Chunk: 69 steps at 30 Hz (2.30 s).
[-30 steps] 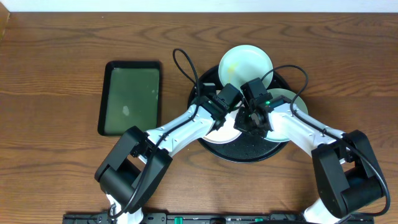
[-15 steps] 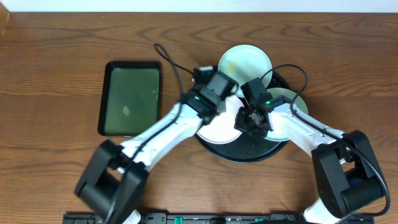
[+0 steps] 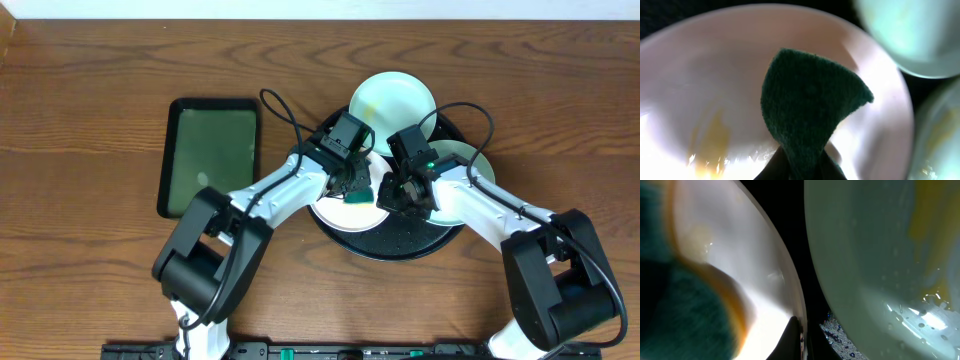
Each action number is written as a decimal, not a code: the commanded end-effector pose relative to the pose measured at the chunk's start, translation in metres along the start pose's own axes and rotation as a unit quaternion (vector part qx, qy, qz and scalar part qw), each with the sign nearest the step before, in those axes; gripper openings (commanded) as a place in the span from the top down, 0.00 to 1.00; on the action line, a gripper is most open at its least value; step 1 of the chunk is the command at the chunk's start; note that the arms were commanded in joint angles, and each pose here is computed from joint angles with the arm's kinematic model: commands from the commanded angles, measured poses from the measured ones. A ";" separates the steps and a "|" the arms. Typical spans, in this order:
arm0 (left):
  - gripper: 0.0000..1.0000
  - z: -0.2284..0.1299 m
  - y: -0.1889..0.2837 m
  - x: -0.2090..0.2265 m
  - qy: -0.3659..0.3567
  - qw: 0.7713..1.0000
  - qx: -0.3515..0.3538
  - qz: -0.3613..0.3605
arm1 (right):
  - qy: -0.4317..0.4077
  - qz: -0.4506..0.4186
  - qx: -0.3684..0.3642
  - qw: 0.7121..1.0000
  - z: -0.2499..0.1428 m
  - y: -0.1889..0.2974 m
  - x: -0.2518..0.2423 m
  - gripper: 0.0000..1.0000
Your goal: Clean dirty plates on tray and stack at the side
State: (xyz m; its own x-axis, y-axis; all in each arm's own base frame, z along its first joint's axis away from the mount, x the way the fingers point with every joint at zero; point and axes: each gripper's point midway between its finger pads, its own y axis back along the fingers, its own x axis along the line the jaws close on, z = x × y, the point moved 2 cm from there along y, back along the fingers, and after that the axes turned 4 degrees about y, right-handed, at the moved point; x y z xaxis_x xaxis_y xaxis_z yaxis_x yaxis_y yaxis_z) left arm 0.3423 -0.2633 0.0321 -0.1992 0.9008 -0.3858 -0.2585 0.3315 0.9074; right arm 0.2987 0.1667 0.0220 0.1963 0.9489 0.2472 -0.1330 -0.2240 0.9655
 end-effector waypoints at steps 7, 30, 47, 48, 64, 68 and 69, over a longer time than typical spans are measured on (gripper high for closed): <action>0.92 0.018 -0.013 0.068 -0.032 0.979 -0.079 0.184 | 0.013 -0.015 0.008 1.000 -0.002 -0.008 -0.009 0.99; 0.92 0.060 0.092 0.019 -0.043 0.972 -0.205 0.103 | 0.021 -0.014 0.007 1.000 -0.001 -0.008 -0.008 0.98; 0.92 0.002 -0.001 0.002 0.076 0.997 0.000 -0.002 | 0.021 -0.014 0.006 1.000 -0.001 -0.008 -0.008 0.98; 0.92 0.001 -0.006 0.003 0.076 0.997 0.006 -0.003 | 0.021 -0.014 0.006 1.000 -0.001 -0.009 -0.008 0.98; 0.92 0.036 0.017 0.113 0.054 0.947 -0.145 0.282 | 0.022 -0.015 0.007 1.000 -0.002 -0.008 -0.008 0.99; 0.92 0.048 0.030 0.128 0.039 0.934 -0.163 0.316 | 0.022 -0.015 0.007 1.000 -0.002 -0.008 -0.009 0.98; 0.92 0.051 0.032 0.129 0.036 0.934 -0.163 0.315 | 0.022 -0.015 0.007 1.000 -0.002 -0.008 -0.009 0.98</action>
State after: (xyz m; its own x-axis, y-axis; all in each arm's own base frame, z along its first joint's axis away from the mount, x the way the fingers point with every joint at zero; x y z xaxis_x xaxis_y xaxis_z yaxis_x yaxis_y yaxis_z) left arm 0.3498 -0.1926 0.0315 -0.4012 0.9142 -0.0566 -0.3360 -0.0895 0.9376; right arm 0.3011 0.1732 0.0235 0.1522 0.9483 0.2787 -0.1391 -0.2586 0.9559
